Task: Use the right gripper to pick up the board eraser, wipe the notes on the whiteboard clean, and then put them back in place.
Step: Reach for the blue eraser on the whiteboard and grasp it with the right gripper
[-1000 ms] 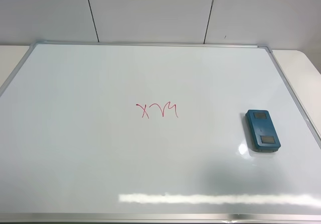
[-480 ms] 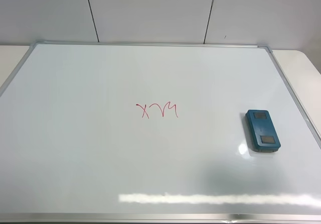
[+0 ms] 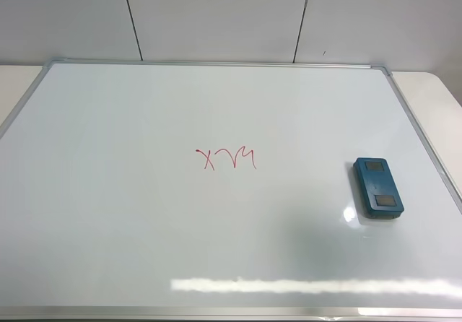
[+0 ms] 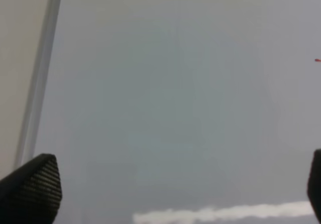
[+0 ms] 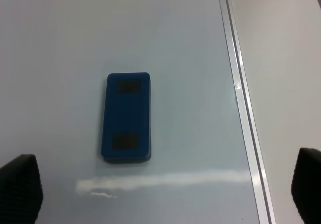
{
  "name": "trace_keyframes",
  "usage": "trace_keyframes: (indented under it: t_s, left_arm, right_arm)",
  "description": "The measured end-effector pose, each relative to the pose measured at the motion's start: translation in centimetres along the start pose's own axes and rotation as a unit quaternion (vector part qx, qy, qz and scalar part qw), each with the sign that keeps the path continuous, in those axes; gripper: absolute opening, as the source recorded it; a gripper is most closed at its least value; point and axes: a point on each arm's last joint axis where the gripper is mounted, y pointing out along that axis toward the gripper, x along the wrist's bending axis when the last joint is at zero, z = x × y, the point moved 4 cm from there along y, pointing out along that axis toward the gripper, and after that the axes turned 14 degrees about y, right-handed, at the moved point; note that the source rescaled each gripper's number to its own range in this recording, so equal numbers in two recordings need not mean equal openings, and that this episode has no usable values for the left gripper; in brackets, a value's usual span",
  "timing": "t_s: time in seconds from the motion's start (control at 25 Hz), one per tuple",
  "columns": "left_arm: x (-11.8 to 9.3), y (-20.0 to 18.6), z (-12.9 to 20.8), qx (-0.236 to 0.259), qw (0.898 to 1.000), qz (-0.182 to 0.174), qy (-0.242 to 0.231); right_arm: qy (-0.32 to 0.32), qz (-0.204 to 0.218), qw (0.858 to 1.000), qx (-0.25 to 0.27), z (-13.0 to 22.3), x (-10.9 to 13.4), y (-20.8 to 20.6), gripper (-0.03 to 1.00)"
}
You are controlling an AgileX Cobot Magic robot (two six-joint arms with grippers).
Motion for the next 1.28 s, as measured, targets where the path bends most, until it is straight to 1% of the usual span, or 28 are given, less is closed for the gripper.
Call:
trace_keyframes:
  t_s: [0.32,0.56,0.84,0.96,1.12,1.28]
  left_arm:
    - [0.0,0.0,0.0,0.0,1.0,0.0,0.0]
    - [0.0,0.0,0.0,0.0,1.0,0.0,0.0]
    - [0.0,0.0,0.0,0.0,1.0,0.0,0.0]
    - [0.0,0.0,0.0,0.0,1.0,0.0,0.0]
    - [0.0,0.0,0.0,0.0,1.0,0.0,0.0]
    - [0.0,0.0,0.0,0.0,1.0,0.0,0.0]
  right_arm:
    - [0.025,0.022,0.996,0.088,-4.6,0.8,3.7,1.0]
    - [0.054,0.037,0.987,0.144,-6.6,1.1,6.9,1.0]
    - [0.08,0.054,0.97,0.225,-6.1,1.0,11.2,1.0]
    - [0.087,0.062,0.962,0.251,-5.7,1.0,13.0,1.0]
    - [0.069,0.054,0.957,0.276,-5.0,2.1,15.5,1.0]
    - [0.052,0.045,0.952,0.3,-3.9,3.7,17.9,1.0]
